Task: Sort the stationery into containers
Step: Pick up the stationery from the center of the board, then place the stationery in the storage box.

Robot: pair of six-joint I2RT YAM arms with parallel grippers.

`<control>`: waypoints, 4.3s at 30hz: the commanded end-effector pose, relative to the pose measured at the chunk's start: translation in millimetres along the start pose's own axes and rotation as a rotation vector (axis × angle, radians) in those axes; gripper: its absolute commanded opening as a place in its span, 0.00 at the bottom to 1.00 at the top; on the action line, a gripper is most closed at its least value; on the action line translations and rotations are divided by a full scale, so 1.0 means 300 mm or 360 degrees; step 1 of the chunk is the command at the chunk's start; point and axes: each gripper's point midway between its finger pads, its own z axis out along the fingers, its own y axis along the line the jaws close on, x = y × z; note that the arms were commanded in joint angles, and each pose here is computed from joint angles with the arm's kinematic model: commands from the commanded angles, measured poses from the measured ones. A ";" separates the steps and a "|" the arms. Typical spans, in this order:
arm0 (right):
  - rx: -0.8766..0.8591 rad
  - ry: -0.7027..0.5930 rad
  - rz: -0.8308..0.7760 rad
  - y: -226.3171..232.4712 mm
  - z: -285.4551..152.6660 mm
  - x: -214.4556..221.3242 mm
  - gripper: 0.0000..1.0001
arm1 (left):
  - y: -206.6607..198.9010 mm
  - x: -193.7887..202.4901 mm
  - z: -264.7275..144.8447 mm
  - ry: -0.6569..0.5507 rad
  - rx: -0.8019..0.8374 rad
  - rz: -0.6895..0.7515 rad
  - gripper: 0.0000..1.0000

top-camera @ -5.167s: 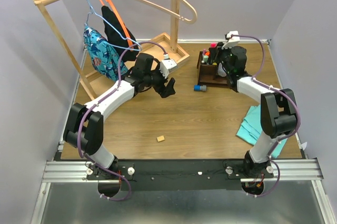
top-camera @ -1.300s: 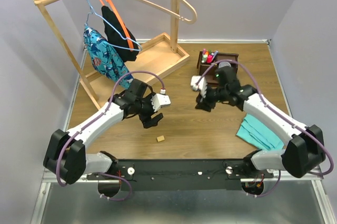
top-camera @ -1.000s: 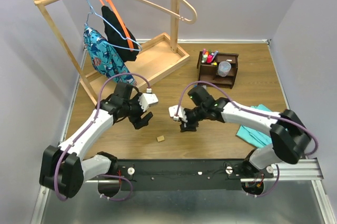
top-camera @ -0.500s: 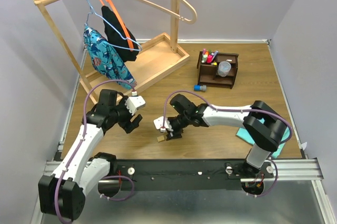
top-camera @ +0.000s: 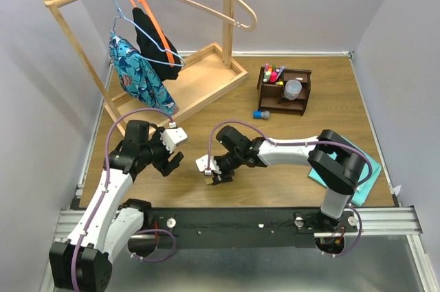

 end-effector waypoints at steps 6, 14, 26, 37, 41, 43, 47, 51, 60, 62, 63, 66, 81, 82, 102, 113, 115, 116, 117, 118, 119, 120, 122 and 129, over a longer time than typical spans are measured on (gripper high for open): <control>0.0014 0.0056 0.0055 0.018 0.018 0.046 0.52 | 0.009 -0.021 -0.001 -0.0028 0.0006 -0.0003 0.86; 0.0013 0.0088 0.0108 0.032 0.031 0.079 0.43 | 0.013 -0.030 0.007 -0.0044 0.0010 -0.0019 0.86; 0.0104 0.0082 0.0221 0.024 0.009 0.069 0.27 | 0.013 -0.048 0.020 -0.0070 0.0040 -0.0048 0.86; 0.0982 -0.0147 0.1169 -0.269 -0.383 0.101 0.23 | 0.015 -0.179 0.028 -0.0224 0.0172 -0.0038 0.86; 0.1491 -0.0212 0.1587 -0.345 -0.668 0.280 0.22 | 0.026 -0.259 0.058 -0.0264 0.0232 -0.0020 0.86; 0.1668 -0.0206 0.1736 -0.326 -0.745 0.338 0.23 | 0.037 -0.315 0.080 -0.0292 0.0253 0.0010 0.86; 0.1881 -0.0198 0.1886 -0.271 -0.855 0.380 0.22 | 0.050 -0.393 0.119 -0.0325 0.0287 0.0051 0.86; 0.2067 -0.0116 0.2075 -0.235 -0.963 0.471 0.21 | 0.087 -0.467 0.146 -0.0363 0.0302 0.0088 0.86; 0.2376 0.0118 0.2276 -0.254 -1.182 0.650 0.20 | 0.152 -0.520 0.292 -0.0330 0.0469 0.0149 0.86; 0.2368 0.0117 0.2302 -0.252 -1.173 0.659 0.19 | 0.180 -0.539 0.332 -0.0324 0.0474 0.0106 0.86; 0.2343 0.0100 0.2308 -0.258 -1.162 0.659 0.18 | 0.187 -0.549 0.340 -0.0328 0.0480 0.0098 0.99; 0.2362 0.0080 0.2321 -0.274 -1.160 0.672 0.18 | 0.216 -0.576 0.367 -0.0342 0.0472 0.0108 0.99; 0.2493 0.0069 0.2379 -0.306 -1.159 0.747 0.13 | 0.279 -0.637 0.410 -0.0339 0.0448 0.0083 0.99; 0.2511 0.0068 0.2359 -0.313 -1.166 0.750 0.13 | 0.278 -0.631 0.413 -0.0330 0.0453 0.0084 0.99; 0.2580 0.0202 0.2259 -0.335 -1.179 0.821 0.13 | 0.261 -0.614 0.426 -0.0318 0.0501 0.0053 0.99; 0.2635 0.0174 0.2182 -0.371 -1.197 0.831 0.18 | 0.248 -0.616 0.434 -0.0314 0.0517 0.0052 0.99; 0.2642 0.0173 0.2175 -0.374 -1.199 0.837 0.20 | 0.247 -0.620 0.435 -0.0319 0.0516 0.0055 0.99; 0.2631 0.0177 0.2179 -0.373 -1.191 0.841 0.21 | 0.246 -0.618 0.436 -0.0315 0.0519 0.0050 0.99; 0.2630 0.0175 0.2172 -0.377 -1.191 0.841 0.21 | 0.245 -0.619 0.437 -0.0317 0.0520 0.0051 0.99; 0.2629 0.0173 0.2168 -0.378 -1.190 0.843 0.22 | 0.244 -0.618 0.439 -0.0318 0.0522 0.0051 0.99; 0.2628 0.0179 0.2171 -0.378 -1.188 0.847 0.22 | 0.242 -0.621 0.439 -0.0321 0.0524 0.0048 0.99; 0.2632 0.0178 0.2170 -0.379 -1.189 0.847 0.22 | 0.240 -0.623 0.439 -0.0321 0.0526 0.0049 0.99; 0.2639 0.0179 0.2165 -0.380 -1.193 0.845 0.25 | 0.240 -0.621 0.440 -0.0318 0.0525 0.0048 0.99; 0.2657 0.0185 0.2165 -0.367 -1.205 0.833 0.54 | 0.235 -0.612 0.440 -0.0310 0.0533 0.0055 0.99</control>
